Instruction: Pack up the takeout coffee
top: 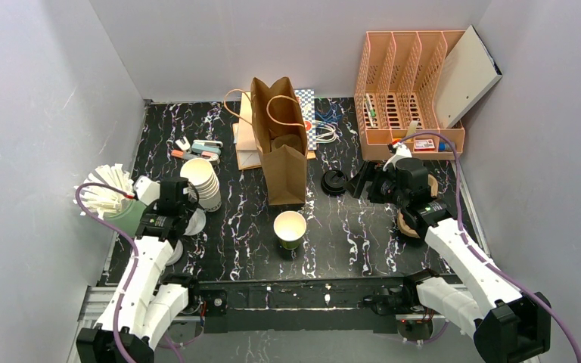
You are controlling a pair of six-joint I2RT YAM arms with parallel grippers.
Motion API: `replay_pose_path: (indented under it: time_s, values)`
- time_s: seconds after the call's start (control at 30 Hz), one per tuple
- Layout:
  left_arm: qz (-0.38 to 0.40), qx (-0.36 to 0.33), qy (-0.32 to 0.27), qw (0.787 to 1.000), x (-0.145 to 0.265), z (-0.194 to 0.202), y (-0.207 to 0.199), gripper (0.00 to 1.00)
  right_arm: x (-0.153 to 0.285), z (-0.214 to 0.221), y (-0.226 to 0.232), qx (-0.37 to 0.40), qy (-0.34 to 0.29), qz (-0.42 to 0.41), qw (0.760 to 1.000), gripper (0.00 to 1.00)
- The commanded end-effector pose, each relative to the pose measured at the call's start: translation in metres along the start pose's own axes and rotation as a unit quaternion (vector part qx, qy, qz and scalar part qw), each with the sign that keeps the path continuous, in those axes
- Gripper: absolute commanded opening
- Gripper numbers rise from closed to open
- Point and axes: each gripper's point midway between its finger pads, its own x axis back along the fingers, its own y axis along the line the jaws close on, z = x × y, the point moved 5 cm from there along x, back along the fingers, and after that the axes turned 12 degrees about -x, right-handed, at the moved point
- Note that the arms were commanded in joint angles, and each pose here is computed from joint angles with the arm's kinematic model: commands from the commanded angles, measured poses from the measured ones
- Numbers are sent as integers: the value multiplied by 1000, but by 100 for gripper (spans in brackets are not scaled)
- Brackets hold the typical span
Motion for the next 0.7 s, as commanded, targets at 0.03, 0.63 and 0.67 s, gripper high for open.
replay_pose_path:
  time_s: [0.03, 0.63, 0.67]
  values:
    - [8, -18, -2, 1000, 22, -15, 2, 0, 3, -8, 11, 5, -16, -19, 1000, 92]
    - [20, -72, 4, 997, 14, -19, -9, 0, 5, -8, 11, 3, -18, -20, 1000, 92]
    - [17, -76, 4, 997, 13, -19, -9, 0, 6, -8, 12, 3, -18, -21, 1000, 92]
